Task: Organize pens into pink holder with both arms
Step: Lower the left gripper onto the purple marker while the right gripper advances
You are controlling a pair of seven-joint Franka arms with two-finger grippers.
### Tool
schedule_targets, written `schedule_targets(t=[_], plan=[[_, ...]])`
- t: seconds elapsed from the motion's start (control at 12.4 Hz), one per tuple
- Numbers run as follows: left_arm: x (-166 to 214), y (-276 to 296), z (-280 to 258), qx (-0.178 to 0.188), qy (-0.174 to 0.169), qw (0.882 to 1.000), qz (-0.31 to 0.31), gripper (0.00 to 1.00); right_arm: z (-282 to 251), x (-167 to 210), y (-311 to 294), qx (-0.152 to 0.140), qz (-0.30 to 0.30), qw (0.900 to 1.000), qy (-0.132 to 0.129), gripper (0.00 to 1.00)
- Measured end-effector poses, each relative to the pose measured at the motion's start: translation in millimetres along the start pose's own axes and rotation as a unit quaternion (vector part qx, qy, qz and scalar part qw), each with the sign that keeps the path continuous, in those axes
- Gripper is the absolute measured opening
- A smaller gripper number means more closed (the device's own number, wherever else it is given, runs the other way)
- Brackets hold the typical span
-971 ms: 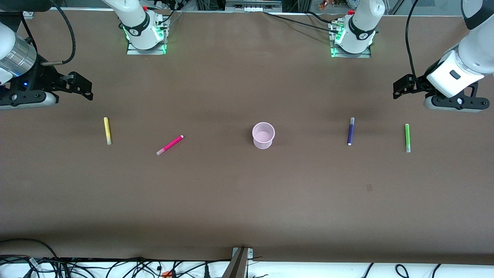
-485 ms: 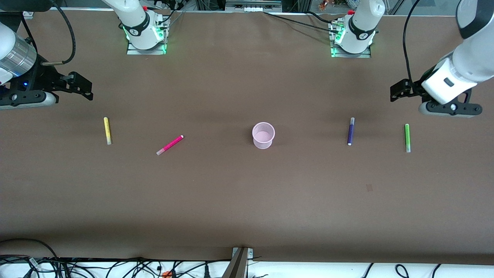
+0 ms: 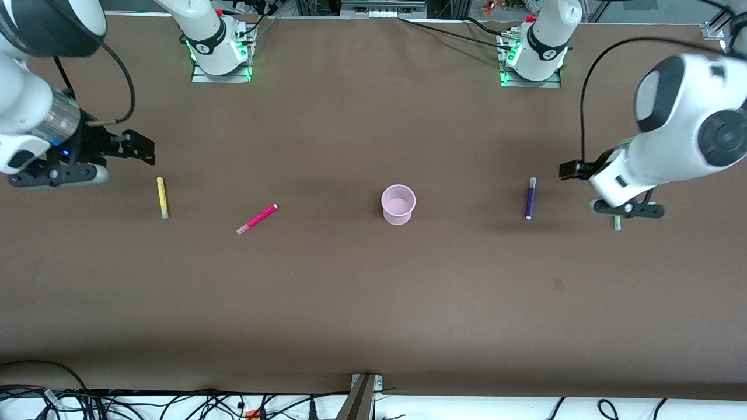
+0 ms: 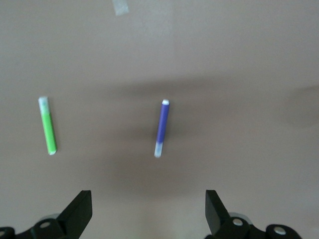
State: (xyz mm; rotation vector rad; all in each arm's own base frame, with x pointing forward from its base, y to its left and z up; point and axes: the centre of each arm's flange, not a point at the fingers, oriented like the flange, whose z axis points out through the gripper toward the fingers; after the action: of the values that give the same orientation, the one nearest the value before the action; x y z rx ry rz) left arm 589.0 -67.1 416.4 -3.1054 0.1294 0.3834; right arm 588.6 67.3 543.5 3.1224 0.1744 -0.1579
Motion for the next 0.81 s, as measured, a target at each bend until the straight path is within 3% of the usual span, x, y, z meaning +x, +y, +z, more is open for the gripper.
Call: schedule_targets(t=[0.24,0.49,0.81], plan=[[12,18,70,0.001,0.043,0.999,0.019,1.00,19,7,0,0.000,0.000,1.000,-0.021,1.00],[13,22,128,0.005,0.095,0.992,0.083,1.00,33,10,-2,0.000,-0.001,0.999,-0.041,1.00],[28,19,197,0.011,0.111,0.986,0.122,1.00,35,11,-5,0.000,0.004,0.999,-0.043,1.00]])
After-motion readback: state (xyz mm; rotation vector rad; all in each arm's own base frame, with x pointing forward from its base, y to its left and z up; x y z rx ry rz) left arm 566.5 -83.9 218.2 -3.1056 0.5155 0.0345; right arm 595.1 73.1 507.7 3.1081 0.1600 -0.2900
